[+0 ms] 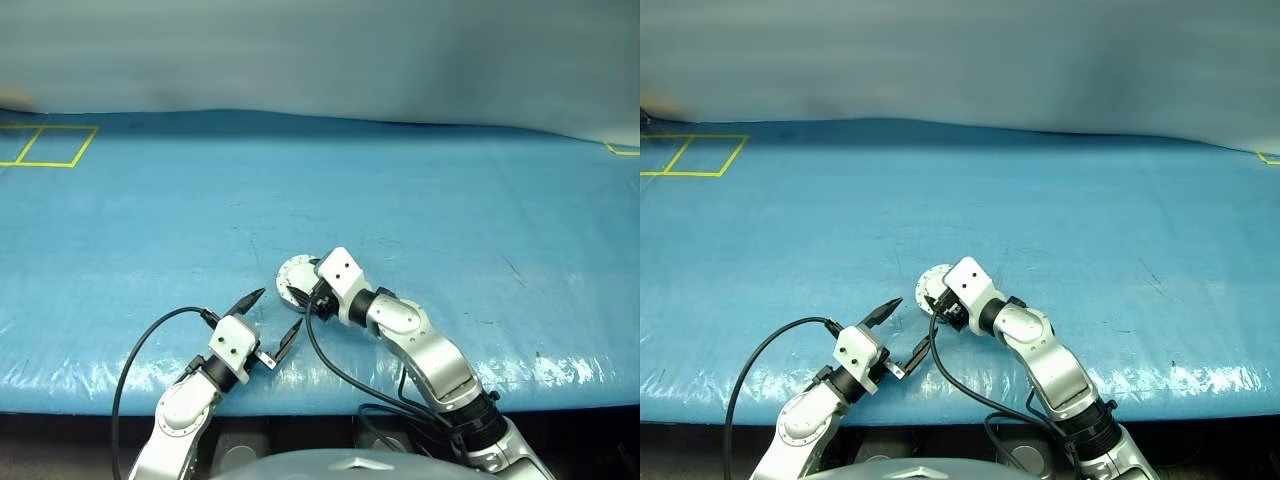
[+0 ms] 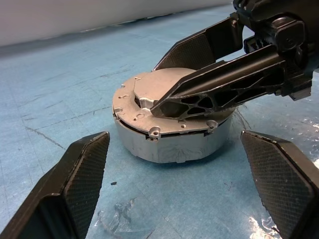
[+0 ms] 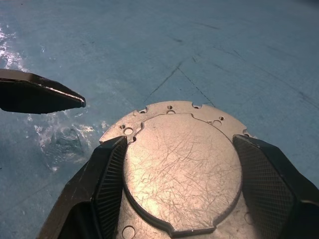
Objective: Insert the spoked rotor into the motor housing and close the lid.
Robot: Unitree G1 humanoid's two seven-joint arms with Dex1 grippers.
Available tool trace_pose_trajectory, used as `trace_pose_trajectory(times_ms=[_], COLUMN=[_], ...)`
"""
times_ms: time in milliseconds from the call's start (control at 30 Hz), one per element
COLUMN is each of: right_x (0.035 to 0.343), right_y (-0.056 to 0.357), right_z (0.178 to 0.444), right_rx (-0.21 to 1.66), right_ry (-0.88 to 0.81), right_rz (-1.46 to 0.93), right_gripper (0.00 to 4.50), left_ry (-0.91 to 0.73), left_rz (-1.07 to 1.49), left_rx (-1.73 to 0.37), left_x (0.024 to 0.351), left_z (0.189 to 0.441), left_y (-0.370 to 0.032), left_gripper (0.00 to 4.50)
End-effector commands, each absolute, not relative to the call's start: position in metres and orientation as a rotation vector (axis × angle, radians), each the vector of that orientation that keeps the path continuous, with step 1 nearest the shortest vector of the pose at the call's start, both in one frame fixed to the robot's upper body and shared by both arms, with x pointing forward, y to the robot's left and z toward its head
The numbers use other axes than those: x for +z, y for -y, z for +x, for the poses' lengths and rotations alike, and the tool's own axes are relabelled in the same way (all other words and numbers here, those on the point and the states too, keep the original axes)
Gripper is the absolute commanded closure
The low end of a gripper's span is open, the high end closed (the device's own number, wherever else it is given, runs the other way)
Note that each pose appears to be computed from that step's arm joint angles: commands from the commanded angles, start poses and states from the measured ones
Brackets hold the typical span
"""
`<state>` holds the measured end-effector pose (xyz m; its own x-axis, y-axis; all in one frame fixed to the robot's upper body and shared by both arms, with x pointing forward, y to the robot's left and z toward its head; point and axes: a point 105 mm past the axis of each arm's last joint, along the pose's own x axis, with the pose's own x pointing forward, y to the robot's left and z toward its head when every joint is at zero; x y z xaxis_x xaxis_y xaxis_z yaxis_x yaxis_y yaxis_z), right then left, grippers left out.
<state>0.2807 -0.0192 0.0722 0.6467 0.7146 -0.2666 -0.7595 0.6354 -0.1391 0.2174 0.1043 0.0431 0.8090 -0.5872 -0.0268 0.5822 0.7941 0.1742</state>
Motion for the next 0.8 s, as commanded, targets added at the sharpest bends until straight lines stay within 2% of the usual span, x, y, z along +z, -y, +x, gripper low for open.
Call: trace_pose_trajectory(times_ms=[33, 200, 500, 700, 800], right_x=[0.074, 0.067, 0.056, 0.054, 0.054], right_y=[0.021, 0.023, 0.026, 0.028, 0.029], right_z=[0.284, 0.287, 0.285, 0.283, 0.284], right_rx=[0.812, 0.788, 0.792, 0.788, 0.780], right_ry=[-0.183, -0.197, -0.268, -0.283, -0.286], right_rz=[-0.255, -0.360, -0.350, -0.340, -0.343], right_gripper=[1.47, 1.47, 1.47, 1.47, 1.47], left_ry=[0.060, 0.063, 0.052, -0.078, -0.185], left_rz=[0.190, 0.193, 0.186, -0.086, -0.162], left_rx=[-0.627, -0.626, -0.612, -0.442, -0.500], left_x=[0.049, 0.050, 0.050, 0.064, 0.064], left_z=[0.219, 0.219, 0.222, 0.240, 0.242], left_y=[-0.105, -0.105, -0.107, -0.129, -0.133], left_gripper=[0.00, 0.00, 0.00, 0.00, 0.00])
